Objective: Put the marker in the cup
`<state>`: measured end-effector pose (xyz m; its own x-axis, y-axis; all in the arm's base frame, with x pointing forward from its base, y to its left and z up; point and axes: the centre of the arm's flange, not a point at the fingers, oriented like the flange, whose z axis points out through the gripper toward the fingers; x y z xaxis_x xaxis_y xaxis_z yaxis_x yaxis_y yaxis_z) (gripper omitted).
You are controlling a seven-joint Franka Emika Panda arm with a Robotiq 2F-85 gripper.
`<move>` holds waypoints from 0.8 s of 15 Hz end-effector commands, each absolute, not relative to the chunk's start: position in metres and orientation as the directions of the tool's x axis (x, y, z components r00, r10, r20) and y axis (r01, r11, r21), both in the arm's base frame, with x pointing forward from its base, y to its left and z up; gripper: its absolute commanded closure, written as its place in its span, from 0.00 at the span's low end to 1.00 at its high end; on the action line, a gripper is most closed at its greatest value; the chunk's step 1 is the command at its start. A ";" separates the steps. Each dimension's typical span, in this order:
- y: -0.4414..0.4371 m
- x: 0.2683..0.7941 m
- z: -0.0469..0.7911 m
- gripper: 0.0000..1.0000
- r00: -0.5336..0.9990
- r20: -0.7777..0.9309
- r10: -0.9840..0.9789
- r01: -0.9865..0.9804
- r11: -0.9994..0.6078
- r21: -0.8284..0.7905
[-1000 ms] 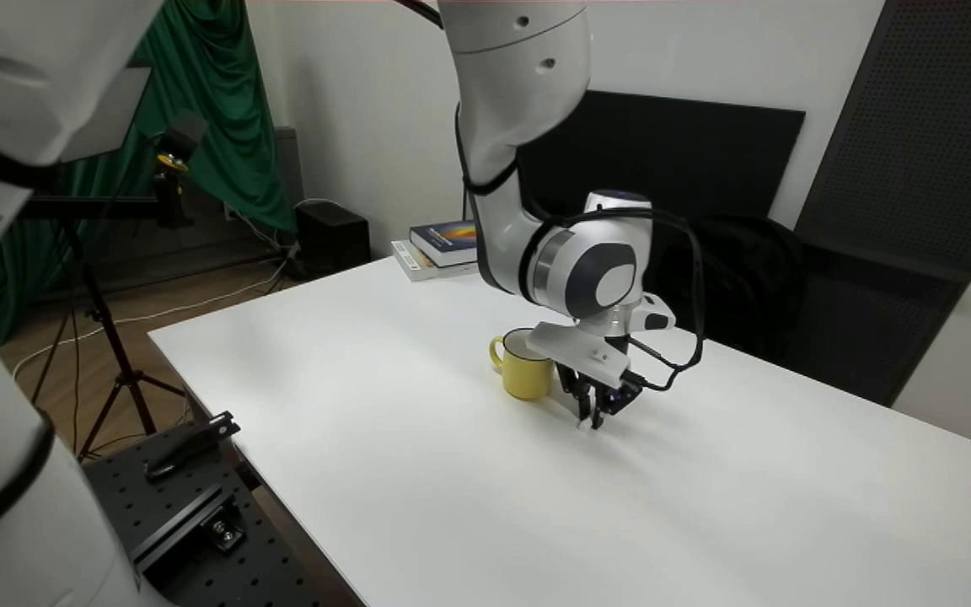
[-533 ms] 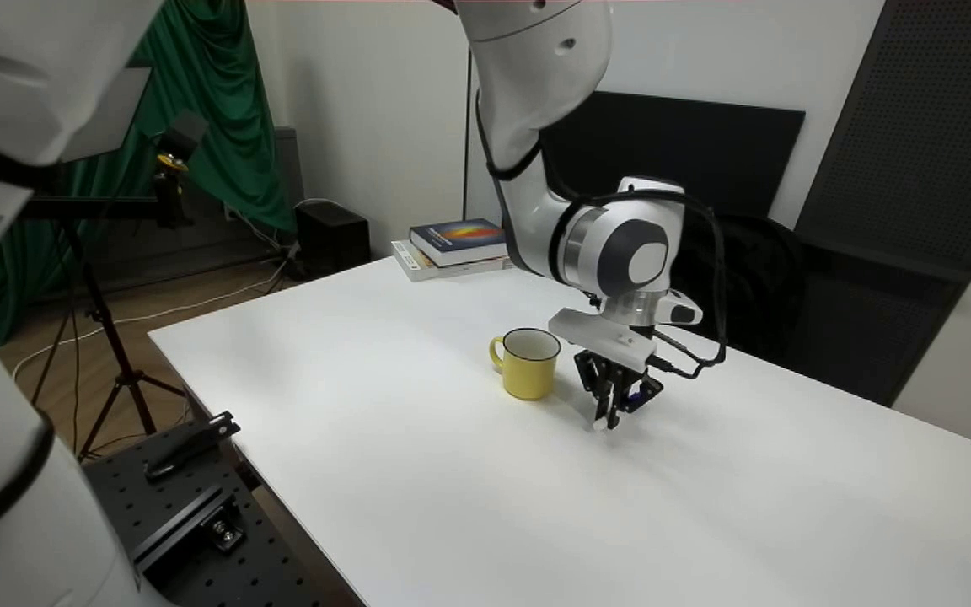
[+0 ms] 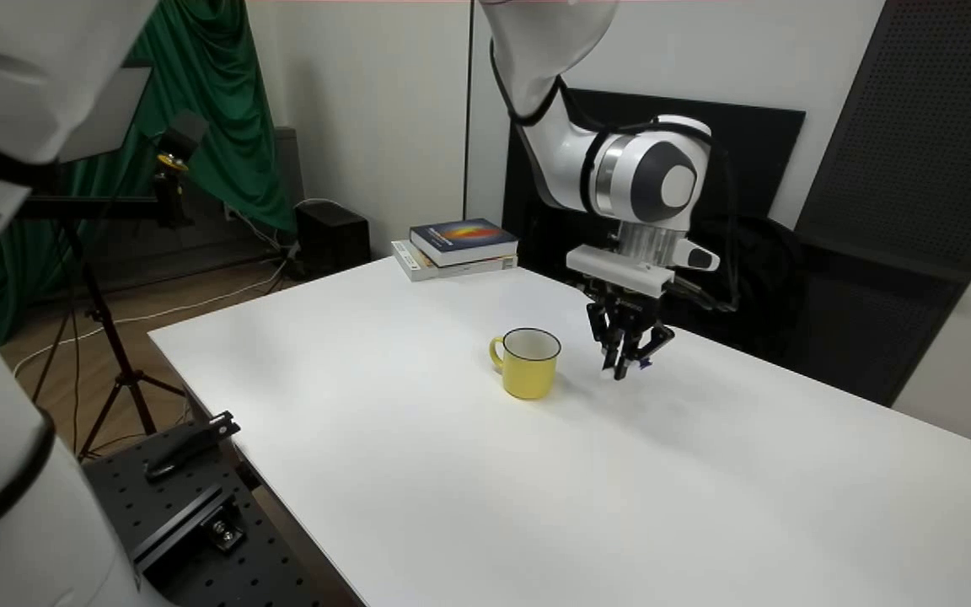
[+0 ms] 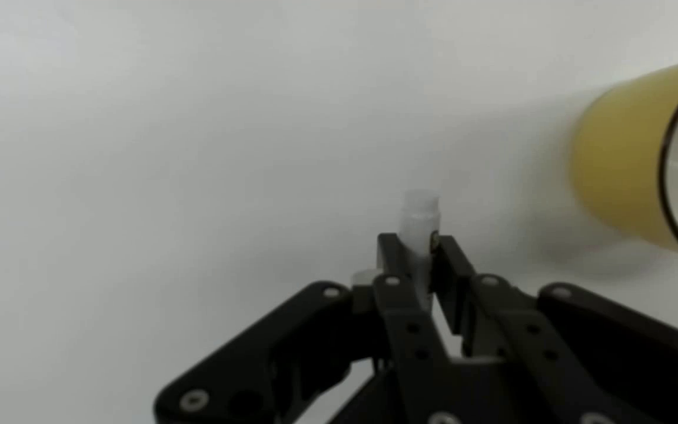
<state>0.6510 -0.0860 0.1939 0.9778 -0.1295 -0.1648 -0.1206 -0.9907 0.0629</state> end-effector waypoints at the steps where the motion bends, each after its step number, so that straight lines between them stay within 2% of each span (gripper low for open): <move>1: -0.065 0.673 0.227 0.96 0.957 -0.215 -0.195 -0.191 -0.981 0.037; 4: -0.049 0.680 0.250 0.96 0.937 -0.273 -0.219 -0.230 -0.973 -0.008; 12: -0.018 0.678 0.282 0.96 0.811 -0.561 -0.165 -0.306 -0.938 -0.165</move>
